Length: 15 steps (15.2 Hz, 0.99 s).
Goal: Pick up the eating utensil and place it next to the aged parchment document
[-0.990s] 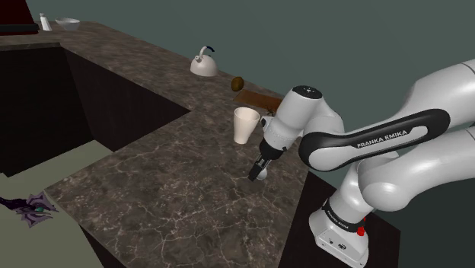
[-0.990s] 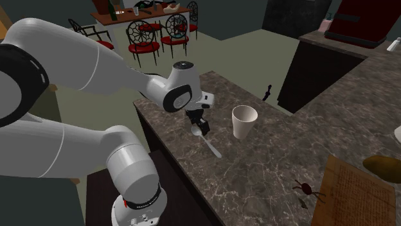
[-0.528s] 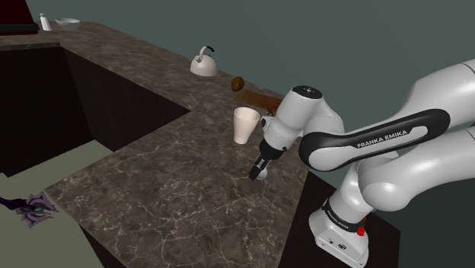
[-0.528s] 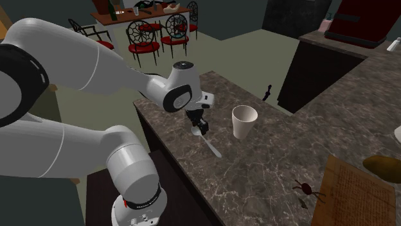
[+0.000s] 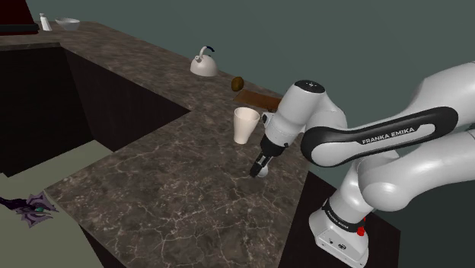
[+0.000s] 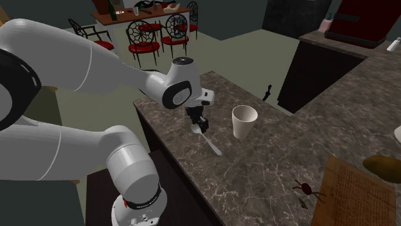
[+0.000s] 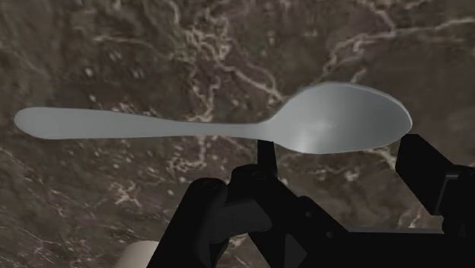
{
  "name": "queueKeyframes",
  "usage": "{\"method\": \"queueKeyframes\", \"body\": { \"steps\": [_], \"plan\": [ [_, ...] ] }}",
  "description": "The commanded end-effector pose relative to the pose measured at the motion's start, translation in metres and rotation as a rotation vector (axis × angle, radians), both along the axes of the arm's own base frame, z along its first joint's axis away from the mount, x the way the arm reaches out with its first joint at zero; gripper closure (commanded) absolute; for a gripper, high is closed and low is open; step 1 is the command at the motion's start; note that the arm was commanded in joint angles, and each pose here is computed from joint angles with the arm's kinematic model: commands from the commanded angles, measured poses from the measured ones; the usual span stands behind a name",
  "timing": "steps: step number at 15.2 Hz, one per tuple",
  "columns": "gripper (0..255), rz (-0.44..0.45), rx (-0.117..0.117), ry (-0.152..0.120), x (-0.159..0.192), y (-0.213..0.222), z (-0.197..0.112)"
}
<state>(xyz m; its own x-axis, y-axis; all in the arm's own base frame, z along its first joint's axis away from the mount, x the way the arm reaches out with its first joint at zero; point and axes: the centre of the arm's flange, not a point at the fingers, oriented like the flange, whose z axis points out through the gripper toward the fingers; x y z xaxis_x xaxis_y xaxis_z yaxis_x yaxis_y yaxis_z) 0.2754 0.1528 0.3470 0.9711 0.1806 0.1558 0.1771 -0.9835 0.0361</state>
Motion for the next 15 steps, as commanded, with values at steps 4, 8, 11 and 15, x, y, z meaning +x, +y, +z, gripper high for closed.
{"method": "queueKeyframes", "body": {
  "steps": [4, 8, 11, 15],
  "plan": [
    [255, 0.000, 0.000, 0.000, 0.000, -0.001, 0.027],
    [255, 0.000, 0.000, 0.000, 0.000, -0.001, 0.048],
    [255, 0.000, 0.000, 0.000, 0.000, -0.001, 0.064],
    [255, 0.000, 0.000, 0.000, 0.000, -0.001, 0.085]
  ]
}}
